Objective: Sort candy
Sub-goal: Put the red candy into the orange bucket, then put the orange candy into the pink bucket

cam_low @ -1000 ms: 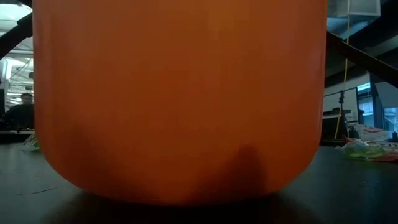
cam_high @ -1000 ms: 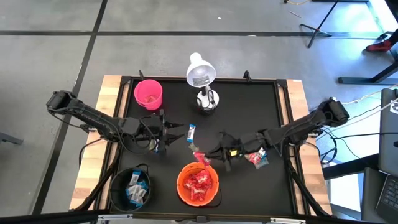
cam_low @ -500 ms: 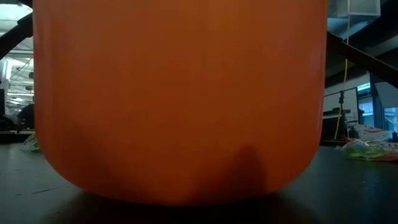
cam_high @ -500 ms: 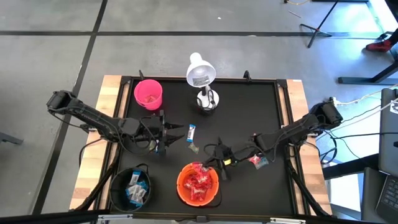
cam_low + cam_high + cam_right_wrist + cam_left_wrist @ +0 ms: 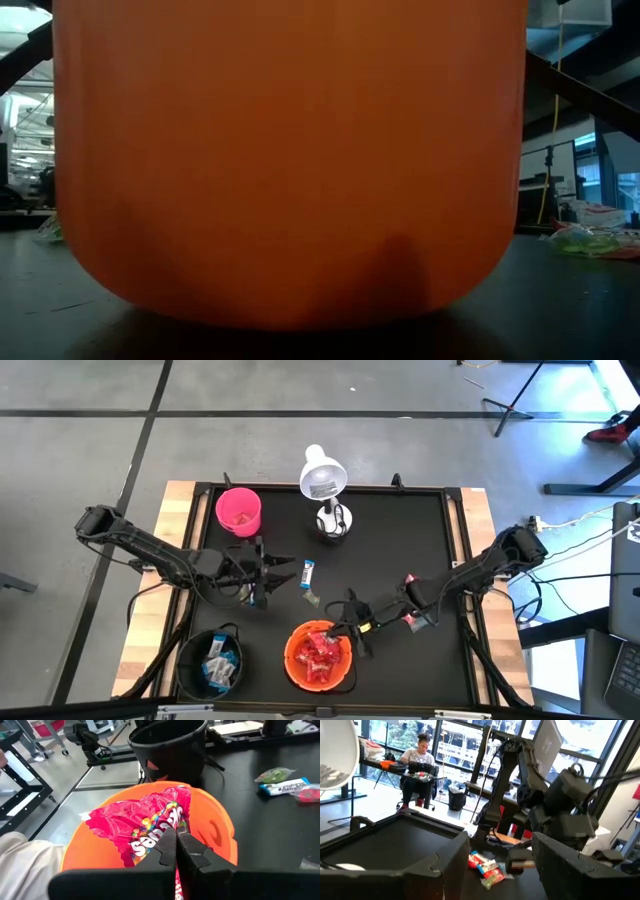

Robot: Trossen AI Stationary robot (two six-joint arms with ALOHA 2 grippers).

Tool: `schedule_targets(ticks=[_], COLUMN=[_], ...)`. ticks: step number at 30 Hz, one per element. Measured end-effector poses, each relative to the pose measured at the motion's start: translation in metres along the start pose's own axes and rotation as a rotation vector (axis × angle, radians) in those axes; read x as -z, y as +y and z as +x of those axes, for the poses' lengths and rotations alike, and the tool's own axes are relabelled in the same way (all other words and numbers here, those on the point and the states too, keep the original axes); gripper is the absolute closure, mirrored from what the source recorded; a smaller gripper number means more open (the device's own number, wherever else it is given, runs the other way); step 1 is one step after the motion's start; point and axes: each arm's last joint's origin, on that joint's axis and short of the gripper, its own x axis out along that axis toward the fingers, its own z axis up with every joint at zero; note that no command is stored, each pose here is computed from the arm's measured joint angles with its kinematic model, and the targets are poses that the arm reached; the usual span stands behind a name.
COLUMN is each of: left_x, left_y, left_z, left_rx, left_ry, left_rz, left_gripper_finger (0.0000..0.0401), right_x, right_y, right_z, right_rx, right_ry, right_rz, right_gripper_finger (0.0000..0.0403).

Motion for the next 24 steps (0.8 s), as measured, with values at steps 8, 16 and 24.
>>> schedule_targets(ticks=[8,16,24], left_x=[-0.0013,-0.0013,-0.0012], left_y=[-0.0003,-0.0003,-0.0002], left_z=[-0.0001,-0.0001,-0.0001], left_rx=[0.002,0.001,0.001], left_ry=[-0.012,-0.012,-0.011], left_rz=[-0.004,-0.003,0.005], left_gripper_finger=[0.0197,0.0197,0.0197], right_x=[0.0011,0.0023,0.0037], right_y=[-0.0003,-0.0007,-0.0014], right_z=[0.0005,0.0004,0.0004], right_rx=[0.003,0.006,0.011], right_ry=[0.007,0.019,0.035], right_rz=[-0.001,-0.001,-0.047], right_gripper_finger=[0.0398,0.0359,0.0305])
